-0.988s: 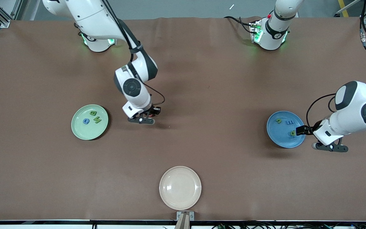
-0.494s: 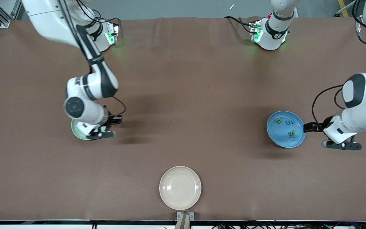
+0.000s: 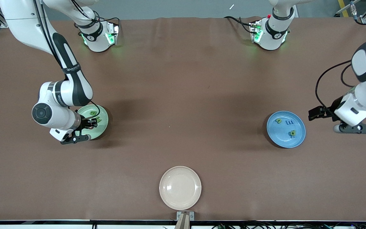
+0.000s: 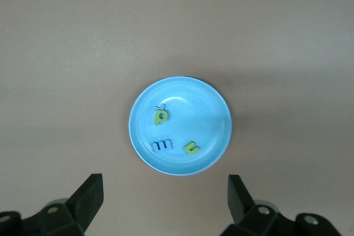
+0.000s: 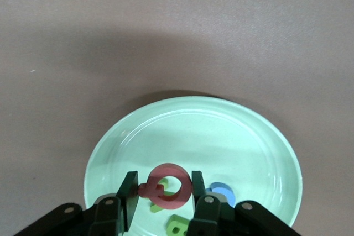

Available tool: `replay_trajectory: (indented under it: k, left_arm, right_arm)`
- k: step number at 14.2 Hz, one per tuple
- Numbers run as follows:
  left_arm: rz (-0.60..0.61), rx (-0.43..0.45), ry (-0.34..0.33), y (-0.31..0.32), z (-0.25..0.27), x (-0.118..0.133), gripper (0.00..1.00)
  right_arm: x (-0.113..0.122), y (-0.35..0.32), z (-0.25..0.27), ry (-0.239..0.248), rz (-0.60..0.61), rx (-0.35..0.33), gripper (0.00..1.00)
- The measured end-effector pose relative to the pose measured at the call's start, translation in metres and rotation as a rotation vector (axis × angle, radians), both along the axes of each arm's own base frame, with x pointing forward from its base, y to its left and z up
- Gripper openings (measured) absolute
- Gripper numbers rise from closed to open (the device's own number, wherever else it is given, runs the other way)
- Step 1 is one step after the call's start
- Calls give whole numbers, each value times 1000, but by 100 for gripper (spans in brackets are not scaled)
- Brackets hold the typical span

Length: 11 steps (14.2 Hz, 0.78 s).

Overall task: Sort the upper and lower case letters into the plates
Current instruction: 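Release the pink Q on the green plate and lift the right gripper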

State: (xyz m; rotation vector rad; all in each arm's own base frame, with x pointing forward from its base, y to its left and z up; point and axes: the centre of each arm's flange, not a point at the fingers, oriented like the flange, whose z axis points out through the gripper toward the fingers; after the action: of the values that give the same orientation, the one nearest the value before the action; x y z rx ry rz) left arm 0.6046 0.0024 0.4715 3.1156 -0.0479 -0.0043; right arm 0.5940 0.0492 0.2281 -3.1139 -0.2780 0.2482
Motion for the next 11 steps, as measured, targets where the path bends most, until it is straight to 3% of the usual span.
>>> replay_trajectory:
  k: [8,11]
  left_arm:
    - [13,-22,-61,-9,63,-29,100]
    - [27,-38,-89,-4,81,-37,100]
  right_arm:
    - [4,-14,-30,7,-18,-11,44]
    - [9,-14,-26,-2,-18,-10,68]
